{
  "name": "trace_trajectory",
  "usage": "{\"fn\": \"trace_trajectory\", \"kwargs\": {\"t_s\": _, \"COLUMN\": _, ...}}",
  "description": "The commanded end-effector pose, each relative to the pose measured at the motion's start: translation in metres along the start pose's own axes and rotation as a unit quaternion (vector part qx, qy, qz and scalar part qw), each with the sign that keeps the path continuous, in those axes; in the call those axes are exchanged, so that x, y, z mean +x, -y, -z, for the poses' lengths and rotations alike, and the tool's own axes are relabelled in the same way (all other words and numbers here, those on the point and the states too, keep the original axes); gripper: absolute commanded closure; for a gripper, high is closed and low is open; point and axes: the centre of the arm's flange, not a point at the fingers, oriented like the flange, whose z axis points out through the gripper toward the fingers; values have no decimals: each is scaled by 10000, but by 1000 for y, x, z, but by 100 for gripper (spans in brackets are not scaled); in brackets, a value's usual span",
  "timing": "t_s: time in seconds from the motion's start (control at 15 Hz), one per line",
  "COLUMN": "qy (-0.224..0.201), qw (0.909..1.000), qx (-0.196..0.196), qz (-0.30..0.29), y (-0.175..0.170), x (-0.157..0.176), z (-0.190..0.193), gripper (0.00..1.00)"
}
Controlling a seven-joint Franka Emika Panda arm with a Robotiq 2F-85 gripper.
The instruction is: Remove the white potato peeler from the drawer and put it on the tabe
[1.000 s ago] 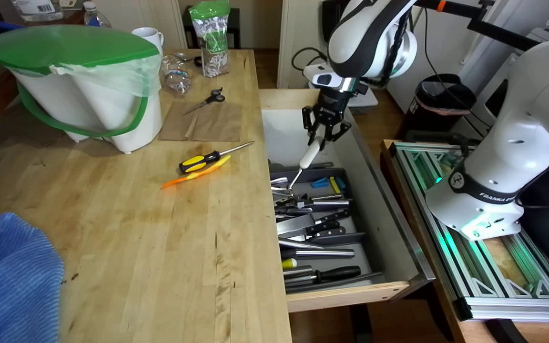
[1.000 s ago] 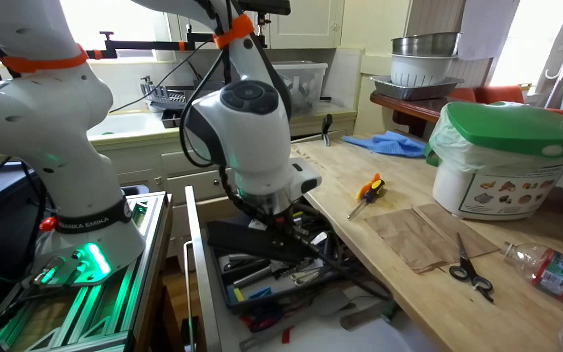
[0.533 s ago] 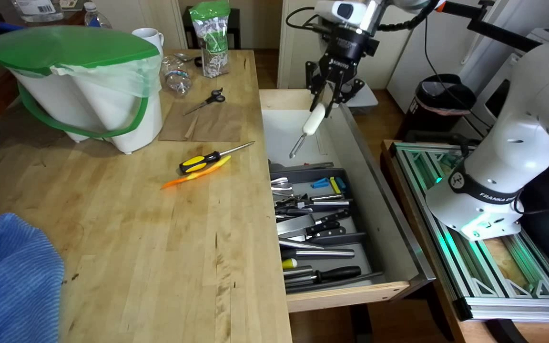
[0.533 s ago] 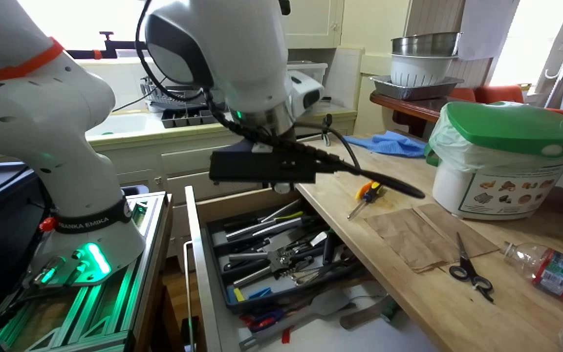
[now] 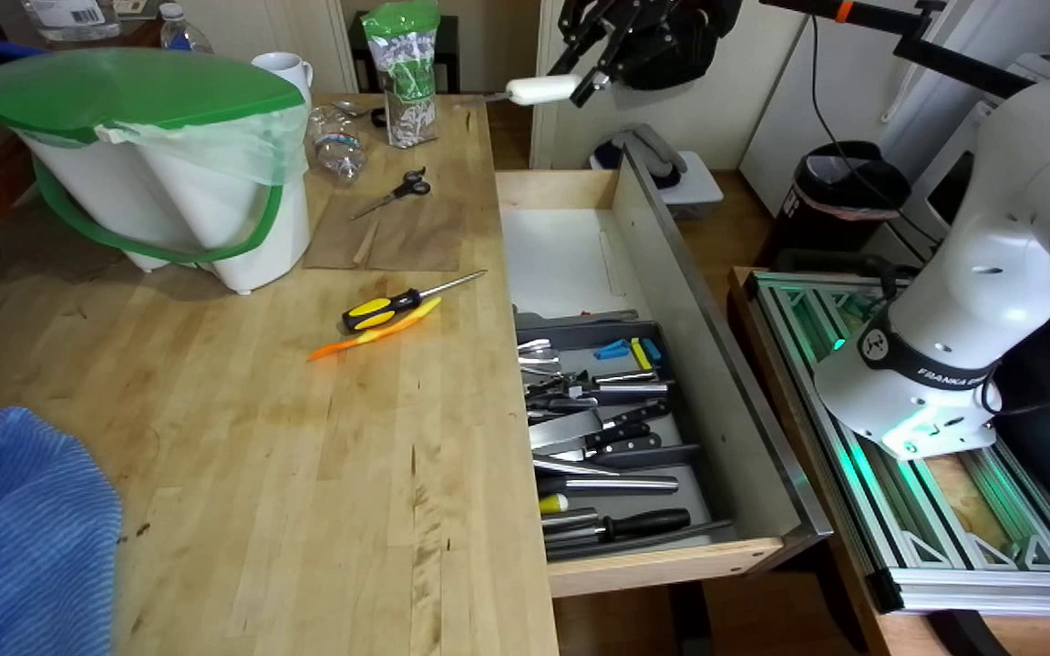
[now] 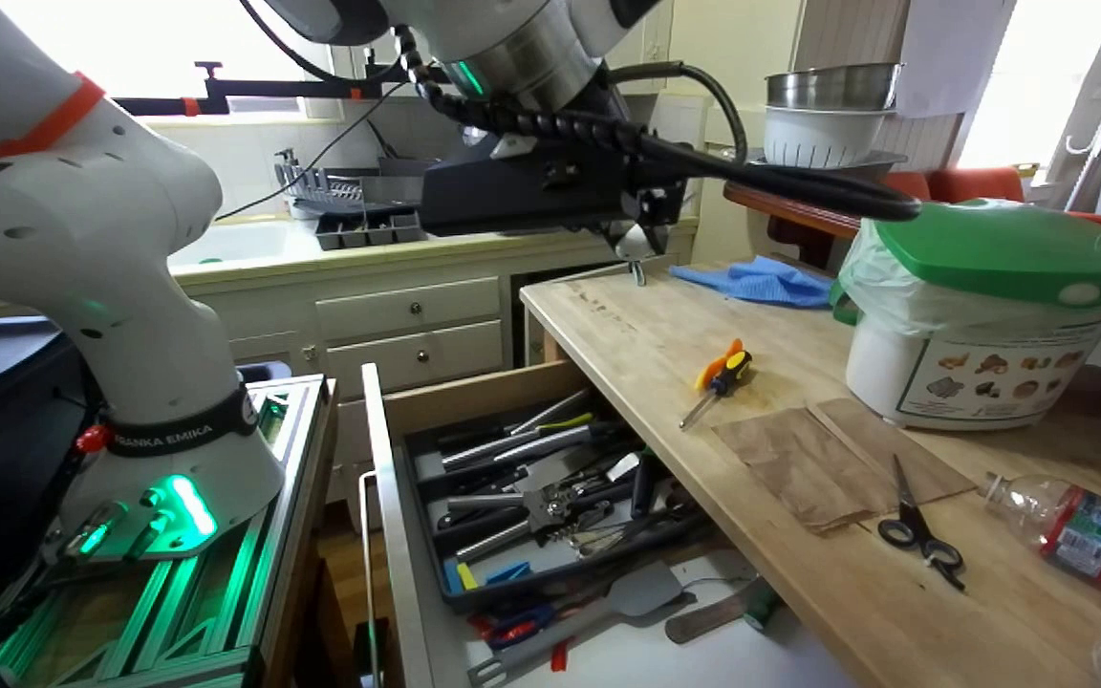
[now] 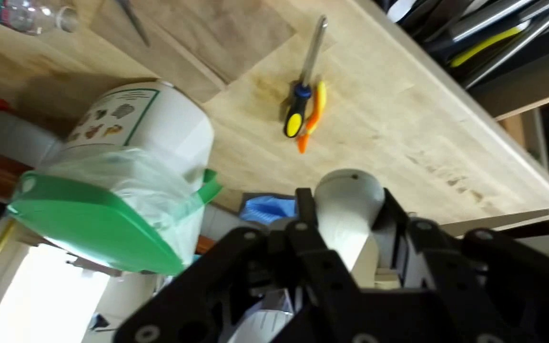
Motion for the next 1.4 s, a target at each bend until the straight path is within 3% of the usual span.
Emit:
{"fn": "trace_trajectory", "kwargs": {"t_s": 0.0, "qy": -187, "qw": 9982, "qx": -429, "qz": -371, "y": -32, "x": 8, "z": -72, "gripper": 91}}
{"fn": "trace_trajectory", "kwargs": {"t_s": 0.27, "qy": -350, "qw": 9968, "qx": -355, "qz": -629, "y": -43, "x": 8, "z": -142, "gripper": 91}}
{"fn": "trace_trajectory", "kwargs": {"t_s": 0.4, "qy": -477, "qw": 9966, "qx": -49, "qz": -674, "y": -47, "x": 4, "z": -175, "gripper": 91}}
{"fn": "trace_trajectory", "kwargs": {"t_s": 0.47, "qy": -407, "qw": 9968, "qx": -232, "qz": -644, "y": -19, "x": 18, "z": -126, "gripper": 66}}
{"fn": "trace_trajectory", "kwargs": {"t_s": 0.6, "qy": -382, "qw": 9971, "qx": -102, "qz": -648, "y": -26, "x": 13, "z": -151, "gripper": 66}}
{"fn": "trace_trajectory", "kwargs": {"t_s": 0.8, "qy": -318, "qw": 9974, "qx": -96, "qz": -645, "y": -34, "x": 11, "z": -160, "gripper": 66}}
{"fn": "trace_trajectory", "kwargs": {"t_s": 0.87, "qy": -323, "qw": 9973, "qx": -105, "qz": -645, "y": -34, "x": 11, "z": -159, "gripper": 91}}
{"fn": "trace_trajectory", "kwargs": {"t_s": 1.33, "qy": -156, "qw": 9978, "qx": 185, "qz": -612, "y": -33, "x": -13, "z": -217, "gripper": 91}}
